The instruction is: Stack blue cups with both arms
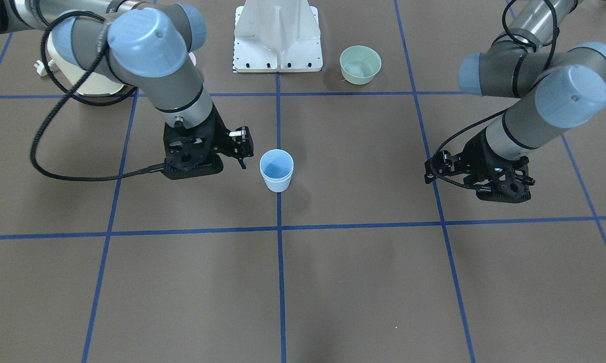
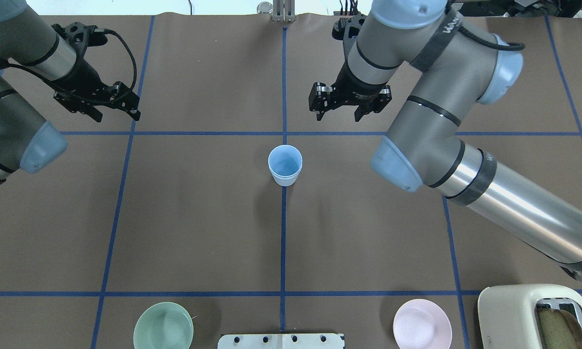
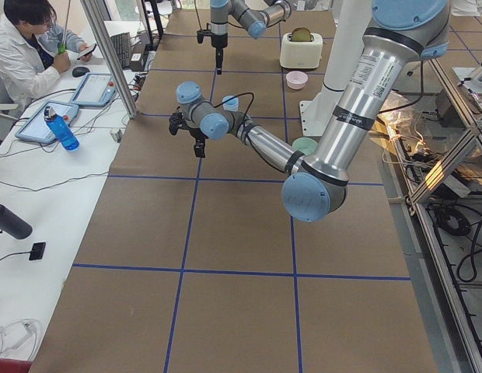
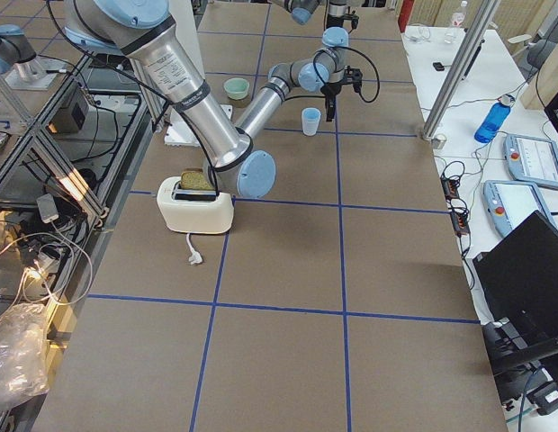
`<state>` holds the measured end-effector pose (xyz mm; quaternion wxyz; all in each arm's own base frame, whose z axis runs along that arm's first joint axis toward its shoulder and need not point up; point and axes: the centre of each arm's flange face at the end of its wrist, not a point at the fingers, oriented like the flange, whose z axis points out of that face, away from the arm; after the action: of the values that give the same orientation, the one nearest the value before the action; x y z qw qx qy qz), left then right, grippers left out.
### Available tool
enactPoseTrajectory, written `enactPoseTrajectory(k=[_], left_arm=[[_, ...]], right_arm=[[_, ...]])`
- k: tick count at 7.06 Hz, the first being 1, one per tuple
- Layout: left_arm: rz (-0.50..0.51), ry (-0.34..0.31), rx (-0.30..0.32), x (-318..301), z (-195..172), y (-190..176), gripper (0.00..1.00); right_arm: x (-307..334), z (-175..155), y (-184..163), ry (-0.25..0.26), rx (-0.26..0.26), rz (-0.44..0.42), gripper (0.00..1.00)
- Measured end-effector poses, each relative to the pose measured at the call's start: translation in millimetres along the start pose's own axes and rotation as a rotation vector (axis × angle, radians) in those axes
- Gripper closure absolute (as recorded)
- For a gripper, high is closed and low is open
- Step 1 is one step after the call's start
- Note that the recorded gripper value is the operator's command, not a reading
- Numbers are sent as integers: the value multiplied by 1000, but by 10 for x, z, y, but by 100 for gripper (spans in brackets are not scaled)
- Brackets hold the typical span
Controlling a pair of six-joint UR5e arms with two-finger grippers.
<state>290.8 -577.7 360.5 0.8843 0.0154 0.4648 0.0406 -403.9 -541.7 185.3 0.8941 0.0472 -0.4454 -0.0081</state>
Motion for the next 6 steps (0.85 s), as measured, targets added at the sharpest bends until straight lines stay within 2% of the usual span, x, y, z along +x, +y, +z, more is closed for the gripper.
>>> enactPoseTrajectory(k=[3, 5, 6], left_arm=[[125, -17, 3, -573, -345, -115, 1], [197, -45, 13, -1246, -553, -67, 1], [219, -48, 13, -1574, -662, -10, 1]], right_arm=[[941, -306, -340, 32, 30, 46, 0], [1696, -466, -527, 89, 54, -57, 0], [2186, -564, -579, 118, 53, -82, 0]])
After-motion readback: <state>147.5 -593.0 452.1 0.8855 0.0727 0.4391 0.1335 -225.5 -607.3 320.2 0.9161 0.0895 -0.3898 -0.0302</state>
